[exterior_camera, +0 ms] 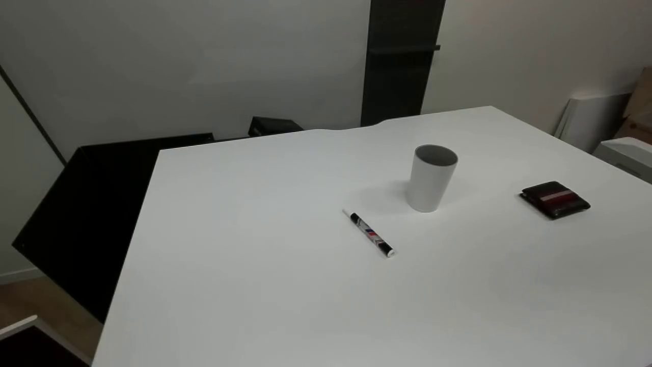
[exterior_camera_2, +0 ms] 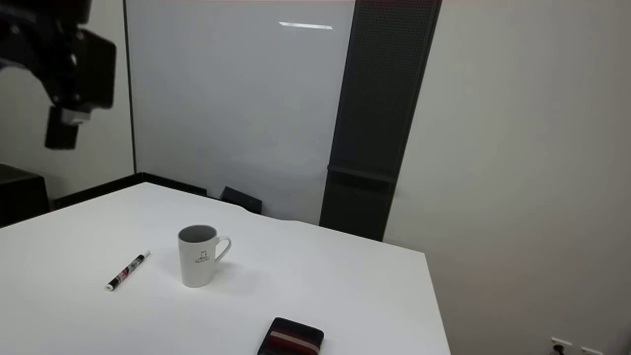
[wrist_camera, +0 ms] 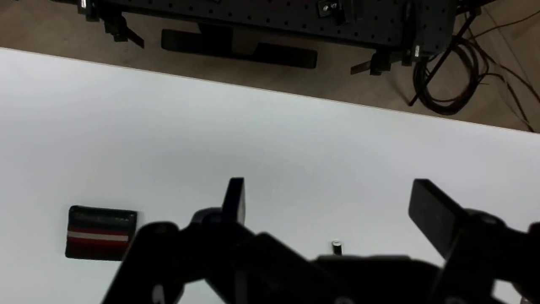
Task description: Pick the pen and put it in the cup
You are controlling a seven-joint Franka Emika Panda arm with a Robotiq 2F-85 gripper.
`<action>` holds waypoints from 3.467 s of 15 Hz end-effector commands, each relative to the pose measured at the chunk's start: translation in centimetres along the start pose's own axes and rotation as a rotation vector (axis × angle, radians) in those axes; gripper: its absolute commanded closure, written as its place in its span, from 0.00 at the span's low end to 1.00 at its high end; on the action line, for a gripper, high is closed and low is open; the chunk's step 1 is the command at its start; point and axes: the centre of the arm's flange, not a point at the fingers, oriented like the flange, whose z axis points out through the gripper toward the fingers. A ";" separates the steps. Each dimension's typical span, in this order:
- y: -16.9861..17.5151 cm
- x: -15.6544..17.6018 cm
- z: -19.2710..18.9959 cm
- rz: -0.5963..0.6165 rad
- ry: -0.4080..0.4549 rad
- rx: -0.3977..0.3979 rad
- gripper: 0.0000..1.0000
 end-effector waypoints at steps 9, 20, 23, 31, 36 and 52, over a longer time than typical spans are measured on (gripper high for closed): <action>2.3 13.1 11.7 -0.056 -0.042 -0.172 0.00; -10.0 17.1 16.8 -0.070 0.069 -0.207 0.00; -11.5 17.2 17.5 -0.108 0.087 -0.164 0.00; -11.4 16.7 18.7 -0.122 0.071 -0.200 0.00; -10.4 19.5 23.9 -0.165 0.027 -0.181 0.00; -9.7 30.3 33.0 -0.159 0.044 -0.219 0.00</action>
